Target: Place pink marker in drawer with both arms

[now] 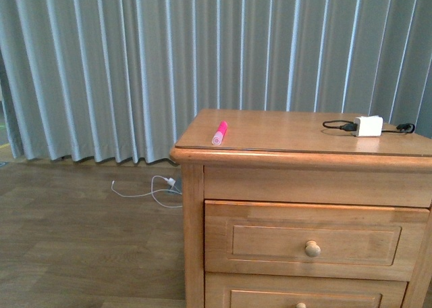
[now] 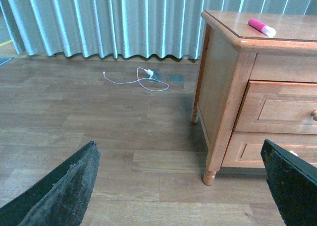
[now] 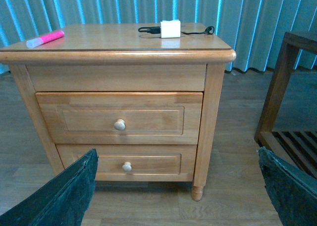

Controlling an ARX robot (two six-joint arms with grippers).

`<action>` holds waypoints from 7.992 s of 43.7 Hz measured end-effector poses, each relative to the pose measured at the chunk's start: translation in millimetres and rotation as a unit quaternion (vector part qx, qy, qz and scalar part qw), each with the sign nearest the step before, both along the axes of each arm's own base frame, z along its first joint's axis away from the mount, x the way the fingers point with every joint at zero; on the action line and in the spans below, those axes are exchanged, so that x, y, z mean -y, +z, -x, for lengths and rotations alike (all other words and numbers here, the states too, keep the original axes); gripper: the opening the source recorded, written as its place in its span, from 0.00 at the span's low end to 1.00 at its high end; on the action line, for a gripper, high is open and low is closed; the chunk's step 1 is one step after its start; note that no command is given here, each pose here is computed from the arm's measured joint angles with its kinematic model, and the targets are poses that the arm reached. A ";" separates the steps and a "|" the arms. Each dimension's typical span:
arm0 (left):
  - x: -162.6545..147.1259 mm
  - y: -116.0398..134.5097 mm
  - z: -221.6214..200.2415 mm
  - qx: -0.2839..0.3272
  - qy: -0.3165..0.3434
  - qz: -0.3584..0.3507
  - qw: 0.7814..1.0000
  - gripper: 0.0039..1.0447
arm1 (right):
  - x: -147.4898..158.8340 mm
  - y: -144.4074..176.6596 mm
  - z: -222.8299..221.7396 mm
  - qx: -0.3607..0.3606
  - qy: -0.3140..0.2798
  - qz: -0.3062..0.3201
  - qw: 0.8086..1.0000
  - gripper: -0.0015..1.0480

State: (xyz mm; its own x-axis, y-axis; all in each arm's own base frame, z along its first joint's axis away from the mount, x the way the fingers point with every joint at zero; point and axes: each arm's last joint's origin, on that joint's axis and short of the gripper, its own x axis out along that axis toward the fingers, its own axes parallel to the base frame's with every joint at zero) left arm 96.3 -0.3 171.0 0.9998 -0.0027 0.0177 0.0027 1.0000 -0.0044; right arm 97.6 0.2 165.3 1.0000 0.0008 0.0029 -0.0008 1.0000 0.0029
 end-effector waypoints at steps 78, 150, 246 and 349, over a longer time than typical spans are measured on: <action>0.0 0.0 0.0 0.000 0.000 0.000 1.000 0.94 | -71.3 -27.3 -196.1 -0.236 0.081 -0.002 0.968 0.92; 0.0 0.1 0.0 0.000 0.000 0.000 1.000 0.94 | -100.0 -104.2 -330.4 -0.241 0.010 -0.018 0.970 0.24; 0.0 0.0 0.0 0.000 0.000 0.000 1.000 0.94 | 0.6 15.2 -33.1 -0.003 -0.002 -0.004 1.000 0.08; 210.7 81.9 -388.0 -0.176 -0.104 -0.010 0.979 0.92 | 0.5 10.6 -25.3 0.000 -0.002 0.000 1.000 0.92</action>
State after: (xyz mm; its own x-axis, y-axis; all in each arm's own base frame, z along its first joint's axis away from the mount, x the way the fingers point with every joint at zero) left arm 484.3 -211.0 252.9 0.9217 -0.2039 -0.3299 0.2083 0.9778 -0.0224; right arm 122.9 -0.3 175.9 1.0000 -0.0027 0.0036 0.0027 1.0000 0.0036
